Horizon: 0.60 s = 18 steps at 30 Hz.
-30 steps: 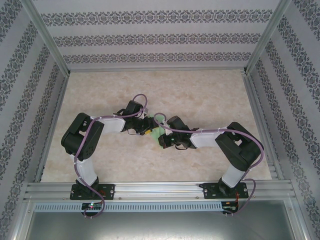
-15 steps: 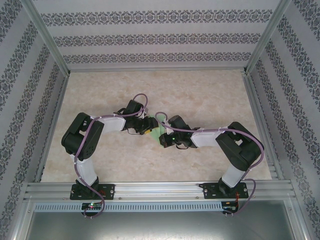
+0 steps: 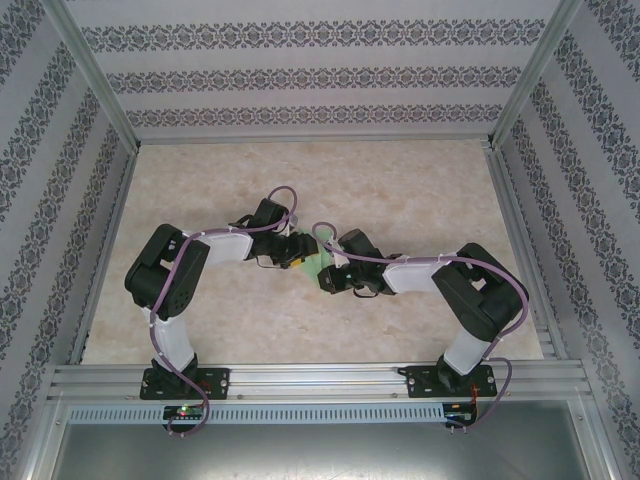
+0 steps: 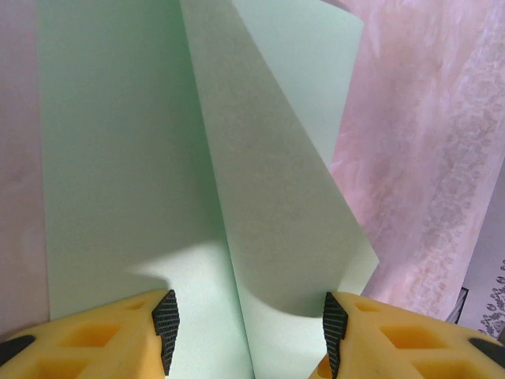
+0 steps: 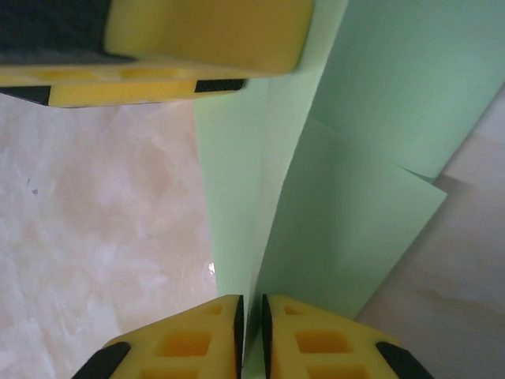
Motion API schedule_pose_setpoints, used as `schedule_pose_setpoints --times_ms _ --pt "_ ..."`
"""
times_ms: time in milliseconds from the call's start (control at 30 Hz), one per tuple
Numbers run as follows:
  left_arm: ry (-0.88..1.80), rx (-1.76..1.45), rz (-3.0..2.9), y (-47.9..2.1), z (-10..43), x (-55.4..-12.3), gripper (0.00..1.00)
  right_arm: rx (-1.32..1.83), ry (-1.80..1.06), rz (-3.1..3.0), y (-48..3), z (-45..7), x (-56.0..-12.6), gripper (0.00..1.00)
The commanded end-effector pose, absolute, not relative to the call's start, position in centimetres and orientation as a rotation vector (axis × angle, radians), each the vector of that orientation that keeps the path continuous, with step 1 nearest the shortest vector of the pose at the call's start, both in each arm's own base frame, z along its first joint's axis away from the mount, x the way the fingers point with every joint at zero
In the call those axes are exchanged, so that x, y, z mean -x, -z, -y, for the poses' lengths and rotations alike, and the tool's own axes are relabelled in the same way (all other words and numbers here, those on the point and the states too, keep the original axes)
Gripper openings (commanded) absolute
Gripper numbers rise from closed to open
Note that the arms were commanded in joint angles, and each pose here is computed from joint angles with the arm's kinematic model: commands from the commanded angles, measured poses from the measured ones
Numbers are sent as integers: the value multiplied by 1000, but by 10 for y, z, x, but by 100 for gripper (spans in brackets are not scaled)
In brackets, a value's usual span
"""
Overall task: Fold a paper plane with a square sheet of paper (fold left side to right side)
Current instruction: Fourth fold the wing at the center of the table.
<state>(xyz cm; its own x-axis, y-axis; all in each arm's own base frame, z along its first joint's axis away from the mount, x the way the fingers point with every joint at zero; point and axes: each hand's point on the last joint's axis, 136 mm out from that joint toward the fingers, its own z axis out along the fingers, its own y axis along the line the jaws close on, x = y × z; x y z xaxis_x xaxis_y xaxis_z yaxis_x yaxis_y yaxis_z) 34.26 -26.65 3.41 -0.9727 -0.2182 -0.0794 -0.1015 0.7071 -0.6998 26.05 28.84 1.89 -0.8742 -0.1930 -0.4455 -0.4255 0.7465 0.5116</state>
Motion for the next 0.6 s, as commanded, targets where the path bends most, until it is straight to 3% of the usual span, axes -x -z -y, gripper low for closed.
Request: schedule_pose_setpoints --times_ms 0,567 --pt "1025 262 -2832 -10 261 -334 55 460 -904 -2584 -21 -283 -258 20" --pt "1024 257 -2833 -11 262 -333 55 411 -917 -2538 -45 -273 -268 34"
